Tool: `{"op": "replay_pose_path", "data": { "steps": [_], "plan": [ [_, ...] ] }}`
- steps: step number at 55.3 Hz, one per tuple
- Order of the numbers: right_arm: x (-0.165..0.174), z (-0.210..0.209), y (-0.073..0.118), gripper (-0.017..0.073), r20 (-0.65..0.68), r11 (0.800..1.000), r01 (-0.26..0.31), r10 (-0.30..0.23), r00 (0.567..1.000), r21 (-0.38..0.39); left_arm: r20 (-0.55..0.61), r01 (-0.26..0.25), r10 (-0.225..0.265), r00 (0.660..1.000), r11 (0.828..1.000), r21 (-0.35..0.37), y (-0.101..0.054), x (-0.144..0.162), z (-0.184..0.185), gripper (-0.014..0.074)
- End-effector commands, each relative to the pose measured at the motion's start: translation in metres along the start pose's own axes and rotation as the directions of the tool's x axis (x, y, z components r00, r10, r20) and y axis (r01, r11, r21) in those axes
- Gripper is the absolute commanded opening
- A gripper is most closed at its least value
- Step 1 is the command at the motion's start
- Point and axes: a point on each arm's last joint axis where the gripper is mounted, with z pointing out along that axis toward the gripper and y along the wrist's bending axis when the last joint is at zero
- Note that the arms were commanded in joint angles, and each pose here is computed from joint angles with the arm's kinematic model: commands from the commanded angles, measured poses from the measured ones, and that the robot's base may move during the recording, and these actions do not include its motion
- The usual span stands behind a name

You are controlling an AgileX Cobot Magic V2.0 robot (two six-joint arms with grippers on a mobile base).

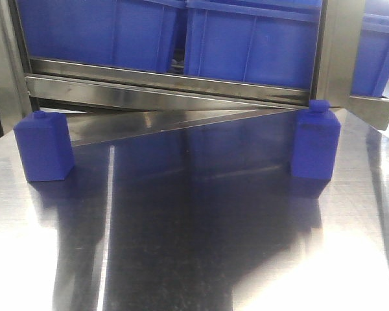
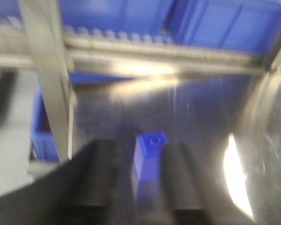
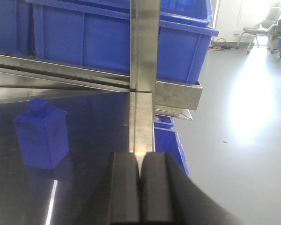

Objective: Pick and sort blue part to right shelf

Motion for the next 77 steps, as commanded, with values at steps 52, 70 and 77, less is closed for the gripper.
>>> {"op": "replay_pose_path", "data": {
  "steps": [52,70,77],
  "plan": [
    [-0.012,-0.002,0.0,0.0049,0.115,1.0,0.01,-0.01,0.993,0.005,-0.683,0.166,-0.179,0.708,0.982,-0.085,-0.013,-0.04,0.225,0.0571],
    [-0.012,-0.002,0.0,0.0049,0.115,1.0,0.01,-0.01,0.993,0.005,-0.713,0.151,-0.166,0.682,0.985,-0.085,-0.017,-0.022,0.25,0.0571],
    [-0.012,-0.002,0.0,0.0049,0.115,1.0,0.01,-0.01,0.993,0.005,-0.707,0.122,-0.126,0.696,0.991,-0.057,-0.028,-0.021,0.253,0.0571]
  ]
}}
